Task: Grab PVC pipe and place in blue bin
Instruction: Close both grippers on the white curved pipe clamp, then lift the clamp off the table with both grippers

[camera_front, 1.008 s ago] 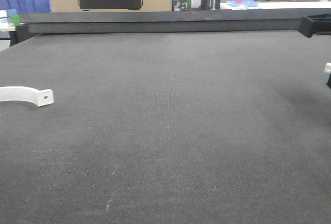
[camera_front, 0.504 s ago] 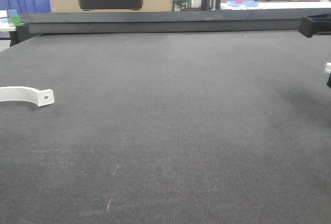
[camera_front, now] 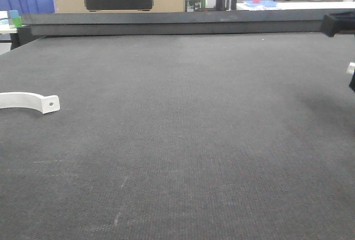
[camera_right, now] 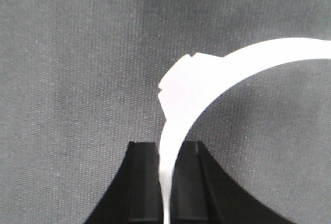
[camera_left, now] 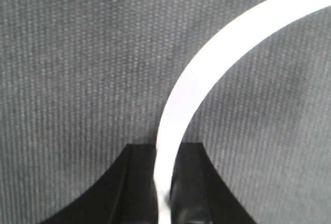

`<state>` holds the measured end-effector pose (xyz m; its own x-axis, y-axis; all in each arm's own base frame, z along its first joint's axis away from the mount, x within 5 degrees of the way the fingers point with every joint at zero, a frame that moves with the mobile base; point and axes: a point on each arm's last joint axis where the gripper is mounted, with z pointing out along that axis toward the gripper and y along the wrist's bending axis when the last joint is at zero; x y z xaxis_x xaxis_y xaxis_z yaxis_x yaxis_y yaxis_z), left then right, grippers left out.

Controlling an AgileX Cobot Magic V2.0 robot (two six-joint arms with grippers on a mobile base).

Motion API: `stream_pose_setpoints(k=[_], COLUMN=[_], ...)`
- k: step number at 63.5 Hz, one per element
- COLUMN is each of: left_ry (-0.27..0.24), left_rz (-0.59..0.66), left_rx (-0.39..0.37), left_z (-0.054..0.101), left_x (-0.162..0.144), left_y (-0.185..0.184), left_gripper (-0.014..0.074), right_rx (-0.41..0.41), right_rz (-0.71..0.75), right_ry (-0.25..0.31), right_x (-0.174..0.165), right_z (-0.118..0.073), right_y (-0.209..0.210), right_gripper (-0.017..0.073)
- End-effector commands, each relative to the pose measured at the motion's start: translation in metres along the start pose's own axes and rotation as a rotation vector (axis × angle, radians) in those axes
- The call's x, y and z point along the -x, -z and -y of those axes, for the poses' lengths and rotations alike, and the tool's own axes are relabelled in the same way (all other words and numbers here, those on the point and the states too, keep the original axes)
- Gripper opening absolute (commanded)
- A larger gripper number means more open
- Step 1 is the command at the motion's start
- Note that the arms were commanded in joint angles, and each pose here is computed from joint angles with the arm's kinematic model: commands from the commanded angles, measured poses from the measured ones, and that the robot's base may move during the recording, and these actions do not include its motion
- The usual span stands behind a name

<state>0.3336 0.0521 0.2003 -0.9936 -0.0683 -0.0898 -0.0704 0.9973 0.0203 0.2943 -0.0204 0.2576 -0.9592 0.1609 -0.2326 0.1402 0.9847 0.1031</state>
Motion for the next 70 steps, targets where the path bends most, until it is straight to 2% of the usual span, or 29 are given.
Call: stream_pose_setpoints(k=[1, 8, 15, 28, 40, 46, 56, 70], left_ry=[0.018, 0.03, -0.002, 0.049, -0.02, -0.034, -0.045, -0.039], left_rz=[0.021, 0.117, 0.235, 0.51, 0.743, 0.831, 0.959, 1.182], left_rx=[-0.011, -0.041, -0.05, -0.088, -0.118, -0.138, -0.149, -0.177], left_z=[0.0, 0.005, 0.019, 0.048, 0.065, 0.067, 0.061, 0.052], left_x=[-0.002, -0.008, -0.018, -0.03, -0.055, -0.072, -0.105, -0.158], left_y=[0.021, 0.052, 0.086, 0.131, 0.153, 0.152, 0.149, 0.171], left_gripper=[-0.0111, -0.0111, -0.0111, -0.0111, -0.0111, -0.0111, -0.0111, -0.0111], right_rx=[0.0, 0.003, 0.009, 0.022, 0.029, 0.027, 0.007, 0.004], right_rz=[0.058, 0.113, 0.199, 0.44, 0.592, 0.685, 0.828, 0.965], right_ry=[0.01, 0.014, 0.018, 0.023, 0.027, 0.034, 0.082, 0.101], right_x=[0.0, -0.004, -0.008, -0.006, -0.02, -0.033, -0.066, -0.111], right_z=[-0.001, -0.002, -0.004, -0.006, -0.007, -0.005, -0.002, 0.0], right_y=[0.015, 0.031, 0.05, 0.082, 0.106, 0.109, 0.115, 0.13], right_gripper=[-0.0155, -0.0155, -0.0155, -0.0155, -0.0155, -0.0155, -0.0155, -0.0155])
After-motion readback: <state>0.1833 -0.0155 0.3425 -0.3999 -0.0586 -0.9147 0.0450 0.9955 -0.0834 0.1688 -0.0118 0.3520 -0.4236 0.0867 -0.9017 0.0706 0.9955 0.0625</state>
